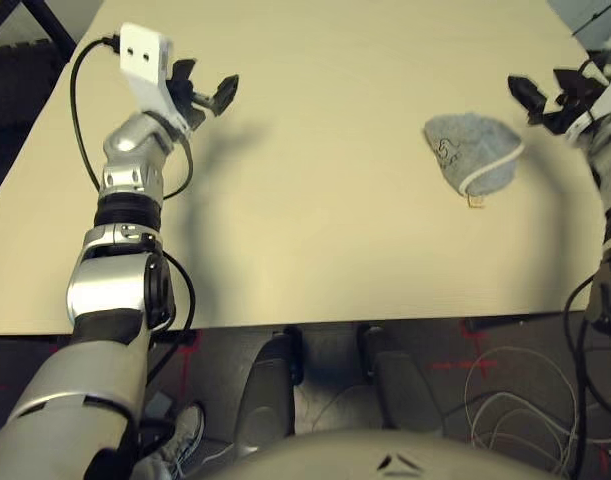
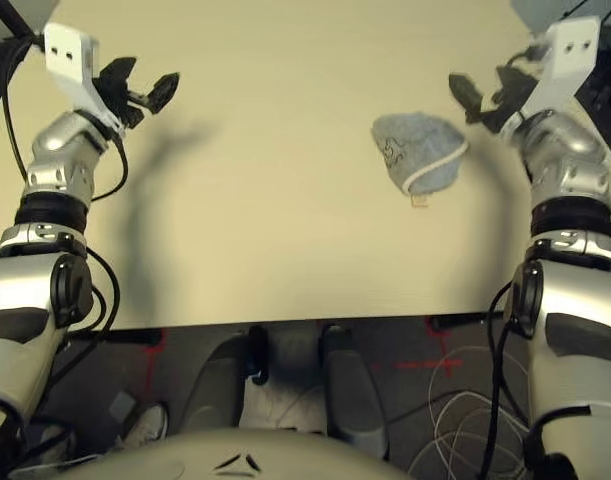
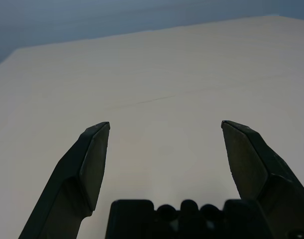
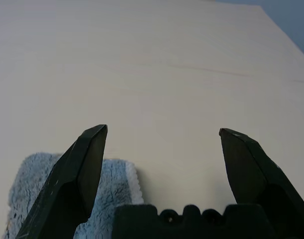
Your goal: Wipe the water off the table with a rag.
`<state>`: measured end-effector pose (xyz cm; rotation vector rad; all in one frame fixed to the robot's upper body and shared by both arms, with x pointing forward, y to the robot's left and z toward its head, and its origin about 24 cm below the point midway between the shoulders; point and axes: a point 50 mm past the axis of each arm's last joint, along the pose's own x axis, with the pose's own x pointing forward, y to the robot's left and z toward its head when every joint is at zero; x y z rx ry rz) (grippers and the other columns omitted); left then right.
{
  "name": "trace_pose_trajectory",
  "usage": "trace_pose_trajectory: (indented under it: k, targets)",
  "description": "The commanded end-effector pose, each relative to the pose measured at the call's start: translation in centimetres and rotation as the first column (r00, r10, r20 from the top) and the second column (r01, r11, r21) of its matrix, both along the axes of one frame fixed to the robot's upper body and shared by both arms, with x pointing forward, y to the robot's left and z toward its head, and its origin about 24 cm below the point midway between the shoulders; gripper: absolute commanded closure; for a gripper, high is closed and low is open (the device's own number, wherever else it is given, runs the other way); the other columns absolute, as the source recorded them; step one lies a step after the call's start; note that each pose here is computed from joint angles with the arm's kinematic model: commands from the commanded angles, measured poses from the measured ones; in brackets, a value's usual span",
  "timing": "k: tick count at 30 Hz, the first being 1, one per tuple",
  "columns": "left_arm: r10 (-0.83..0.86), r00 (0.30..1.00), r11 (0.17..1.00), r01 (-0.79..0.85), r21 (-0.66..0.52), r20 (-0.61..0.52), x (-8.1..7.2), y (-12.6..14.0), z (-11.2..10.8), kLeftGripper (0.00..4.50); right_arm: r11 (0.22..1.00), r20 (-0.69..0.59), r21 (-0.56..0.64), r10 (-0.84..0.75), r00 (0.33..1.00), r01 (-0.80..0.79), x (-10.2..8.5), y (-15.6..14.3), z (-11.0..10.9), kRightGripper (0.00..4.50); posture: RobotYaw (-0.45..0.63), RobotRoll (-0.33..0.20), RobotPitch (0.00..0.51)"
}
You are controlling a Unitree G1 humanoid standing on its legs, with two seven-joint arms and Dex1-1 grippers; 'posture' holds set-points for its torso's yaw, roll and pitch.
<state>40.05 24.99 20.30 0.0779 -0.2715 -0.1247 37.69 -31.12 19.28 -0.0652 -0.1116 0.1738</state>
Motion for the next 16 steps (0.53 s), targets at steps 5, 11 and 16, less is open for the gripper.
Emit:
trace_pose_trajectory:
  k: [5,11,16]
  targets:
    - [0.175,0.985,0.984,-0.175,-0.031,-0.002,0.1,0.6,-1.1,0.0,0.996,-0.003,-0.004,-0.094,0.996,0.094,-0.4,-1.5,-0.1,0.01,-0.18,0.0,0.243]
    - [0.263,0.965,0.963,-0.263,-0.05,-0.009,0.2,0.4,-1.5,0.0,0.99,-0.01,0.01,-0.138,0.99,0.138,-0.9,-2.5,-0.3,0.01,-0.19,0.0,0.236]
    - [0.236,0.972,0.97,-0.236,-0.048,-0.012,0.5,-0.2,-1.5,0.0,0.988,-0.01,0.025,-0.153,0.988,0.154,-1.0,-2.7,-0.3,0.01,-0.2,0.0,0.225]
